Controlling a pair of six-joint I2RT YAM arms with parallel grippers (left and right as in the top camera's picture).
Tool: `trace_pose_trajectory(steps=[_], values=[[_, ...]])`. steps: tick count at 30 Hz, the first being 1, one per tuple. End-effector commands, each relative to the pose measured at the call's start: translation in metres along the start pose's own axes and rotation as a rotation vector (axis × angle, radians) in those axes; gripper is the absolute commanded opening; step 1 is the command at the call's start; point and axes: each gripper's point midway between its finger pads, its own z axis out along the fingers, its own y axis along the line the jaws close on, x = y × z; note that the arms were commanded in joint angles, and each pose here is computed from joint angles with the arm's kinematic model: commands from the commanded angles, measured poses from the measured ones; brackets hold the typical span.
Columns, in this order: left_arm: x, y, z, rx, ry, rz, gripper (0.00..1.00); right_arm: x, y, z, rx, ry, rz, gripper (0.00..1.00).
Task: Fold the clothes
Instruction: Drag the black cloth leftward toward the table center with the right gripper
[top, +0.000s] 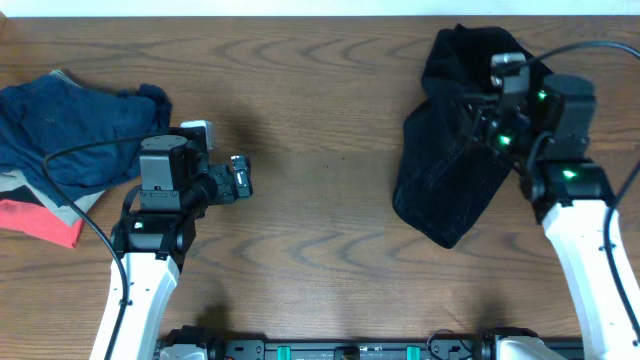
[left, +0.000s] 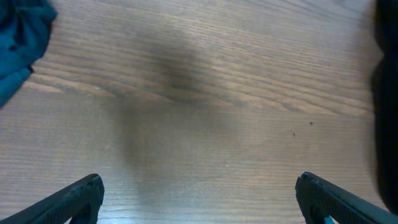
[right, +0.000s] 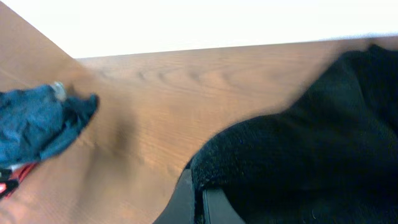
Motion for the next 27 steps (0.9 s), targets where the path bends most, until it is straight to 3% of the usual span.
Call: trace_pose_trajectory(steps=[1, 4, 6, 7, 11, 20, 23, 27], values=[[-0.009, -0.007, -0.004, 0.03, -0.023, -0.001, 1.0, -0.003, 0.05, 0.022, -0.174, -0.012, -0.084, 0.02], [-0.01, -0.007, -0.003, 0.03, -0.024, -0.001, 1.0, 0.01, 0.102, 0.045, -0.359, 0.001, -0.167, 0.14], [-0.009, -0.007, -0.003, 0.03, -0.023, -0.001, 0.99, 0.029, 0.112, 0.062, -0.368, 0.046, -0.194, 0.45], [-0.009, -0.007, -0.003, 0.03, -0.023, -0.001, 0.99, 0.04, 0.106, 0.071, -0.323, 0.077, -0.181, 0.62], [-0.009, -0.007, -0.003, 0.03, -0.023, -0.001, 0.99, 0.067, 0.053, 0.084, -0.054, 0.178, -0.126, 0.83], [0.004, -0.019, 0.014, 0.061, 0.045, 0.018, 0.99, 0.071, -0.053, 0.012, 0.422, 0.259, -0.023, 0.91], [0.014, -0.038, 0.035, 0.117, 0.093, 0.054, 0.99, 0.08, -0.071, -0.018, 0.501, 0.307, 0.024, 0.99], [0.029, -0.063, 0.068, 0.171, 0.143, 0.11, 0.99, 0.099, -0.085, -0.049, 0.567, 0.387, 0.109, 0.99]])
